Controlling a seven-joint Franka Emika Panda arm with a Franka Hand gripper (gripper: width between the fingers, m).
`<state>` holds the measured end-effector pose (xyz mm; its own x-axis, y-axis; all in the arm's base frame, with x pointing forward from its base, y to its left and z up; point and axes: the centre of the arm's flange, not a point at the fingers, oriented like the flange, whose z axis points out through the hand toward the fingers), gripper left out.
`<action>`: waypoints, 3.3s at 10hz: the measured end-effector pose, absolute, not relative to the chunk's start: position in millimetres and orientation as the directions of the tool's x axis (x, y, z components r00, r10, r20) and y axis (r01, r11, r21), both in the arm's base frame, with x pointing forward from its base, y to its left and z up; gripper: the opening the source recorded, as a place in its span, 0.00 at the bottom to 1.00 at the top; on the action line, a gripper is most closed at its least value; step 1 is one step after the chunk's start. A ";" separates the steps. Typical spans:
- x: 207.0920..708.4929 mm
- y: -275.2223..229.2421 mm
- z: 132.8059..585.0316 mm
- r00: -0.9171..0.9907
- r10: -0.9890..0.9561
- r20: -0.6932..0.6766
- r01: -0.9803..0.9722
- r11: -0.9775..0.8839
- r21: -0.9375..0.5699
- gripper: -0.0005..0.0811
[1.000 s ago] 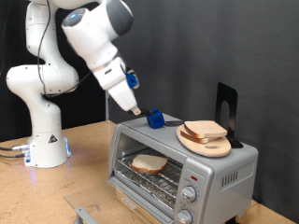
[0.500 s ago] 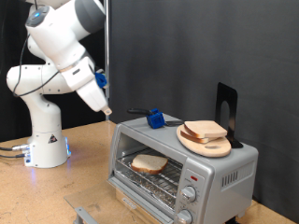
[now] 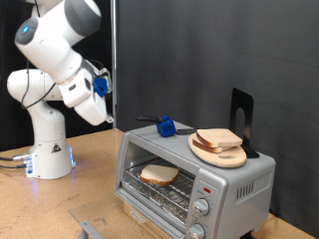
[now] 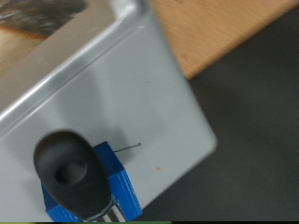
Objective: Make a piece of toast with the oven
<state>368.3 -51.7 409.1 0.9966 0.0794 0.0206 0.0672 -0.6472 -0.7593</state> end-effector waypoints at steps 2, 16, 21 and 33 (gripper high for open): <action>363.4 -72.4 399.8 0.986 0.011 -0.164 -0.131 -0.554 -0.822 1.00; 312.6 -161.0 388.0 0.787 -0.404 -0.465 -0.587 -0.263 -0.765 1.00; 325.9 -211.3 330.2 0.670 -0.599 -0.438 -0.691 -0.289 -0.663 1.00; 363.0 -200.8 170.5 0.702 -0.587 -0.402 -0.652 -0.304 -0.694 1.00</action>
